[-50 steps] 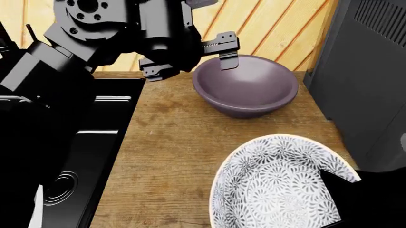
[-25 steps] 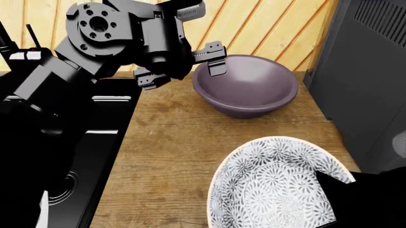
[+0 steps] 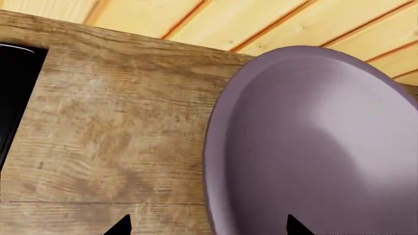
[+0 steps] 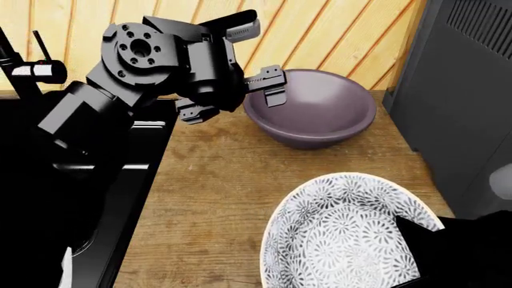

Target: Stack the bowls in the sink.

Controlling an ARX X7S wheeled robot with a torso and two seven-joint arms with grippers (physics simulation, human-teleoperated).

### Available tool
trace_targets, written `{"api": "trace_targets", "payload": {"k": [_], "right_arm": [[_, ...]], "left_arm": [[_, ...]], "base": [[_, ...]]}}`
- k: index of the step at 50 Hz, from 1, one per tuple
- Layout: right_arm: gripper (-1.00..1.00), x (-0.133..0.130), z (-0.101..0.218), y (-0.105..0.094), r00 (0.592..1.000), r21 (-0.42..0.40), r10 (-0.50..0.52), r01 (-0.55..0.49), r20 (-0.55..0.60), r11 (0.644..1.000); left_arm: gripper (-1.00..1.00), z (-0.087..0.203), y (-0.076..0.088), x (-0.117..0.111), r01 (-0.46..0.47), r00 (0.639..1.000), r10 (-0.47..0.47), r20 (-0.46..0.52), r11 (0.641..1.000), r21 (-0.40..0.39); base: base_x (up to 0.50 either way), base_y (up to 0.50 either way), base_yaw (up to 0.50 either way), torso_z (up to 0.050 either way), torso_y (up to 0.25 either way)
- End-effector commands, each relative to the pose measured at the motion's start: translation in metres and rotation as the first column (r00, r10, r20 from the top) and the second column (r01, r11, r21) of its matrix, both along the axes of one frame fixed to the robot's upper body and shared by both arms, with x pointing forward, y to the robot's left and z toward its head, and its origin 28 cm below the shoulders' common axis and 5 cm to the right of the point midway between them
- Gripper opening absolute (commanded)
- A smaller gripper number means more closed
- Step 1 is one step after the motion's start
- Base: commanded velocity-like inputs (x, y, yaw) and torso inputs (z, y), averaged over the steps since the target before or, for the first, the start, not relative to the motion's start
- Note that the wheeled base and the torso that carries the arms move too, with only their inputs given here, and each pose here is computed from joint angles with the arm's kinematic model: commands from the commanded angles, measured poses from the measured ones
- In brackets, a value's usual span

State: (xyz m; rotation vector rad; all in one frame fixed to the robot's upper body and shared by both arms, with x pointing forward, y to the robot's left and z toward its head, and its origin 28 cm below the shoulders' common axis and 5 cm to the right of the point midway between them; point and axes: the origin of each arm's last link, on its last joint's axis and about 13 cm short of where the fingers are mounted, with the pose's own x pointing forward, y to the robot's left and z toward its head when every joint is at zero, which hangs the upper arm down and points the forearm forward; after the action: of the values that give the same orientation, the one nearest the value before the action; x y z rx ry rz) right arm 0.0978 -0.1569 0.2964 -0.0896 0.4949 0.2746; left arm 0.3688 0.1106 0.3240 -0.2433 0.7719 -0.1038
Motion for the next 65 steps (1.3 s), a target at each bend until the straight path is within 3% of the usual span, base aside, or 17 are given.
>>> {"api": "trace_targets", "payload": {"k": [1,35,36,51,65], "right_arm": [[-1.00,0.001,0.002,-0.001,0.999,0.003,-0.002,0.002,0.048,1.000],[-1.00,0.002,-0.003,-0.003,0.999,0.005,-0.006,0.006,0.044,1.000],[-1.00,0.002,-0.003,-0.003,0.999,0.005,-0.007,0.007,0.045,1.000],[-1.00,0.001,-0.004,-0.004,0.999,0.007,-0.009,0.008,0.044,1.000],[-1.00,0.000,-0.003,-0.003,0.999,0.008,-0.007,0.007,0.050,1.000]], "left_arm": [[1.00,-0.009,-0.004,0.002,0.015,1.000,-0.015,-0.010,1.000,-0.017],[1.00,-0.032,-0.016,0.005,0.120,0.992,-0.121,0.039,0.992,0.024],[-1.00,-0.032,-0.017,0.005,0.123,0.991,-0.124,0.054,0.992,0.025],[-1.00,-0.026,-0.013,0.003,0.090,0.988,-0.087,0.125,0.996,-0.011],[-1.00,0.010,0.008,0.000,-0.074,0.936,0.126,0.328,0.983,-0.166]], "base": [[0.00,0.00,0.00,0.000,0.000],[0.00,0.00,0.00,0.000,0.000],[0.00,0.00,0.00,0.000,0.000],[0.00,0.00,0.00,0.000,0.000],[0.00,0.00,0.00,0.000,0.001]]}}
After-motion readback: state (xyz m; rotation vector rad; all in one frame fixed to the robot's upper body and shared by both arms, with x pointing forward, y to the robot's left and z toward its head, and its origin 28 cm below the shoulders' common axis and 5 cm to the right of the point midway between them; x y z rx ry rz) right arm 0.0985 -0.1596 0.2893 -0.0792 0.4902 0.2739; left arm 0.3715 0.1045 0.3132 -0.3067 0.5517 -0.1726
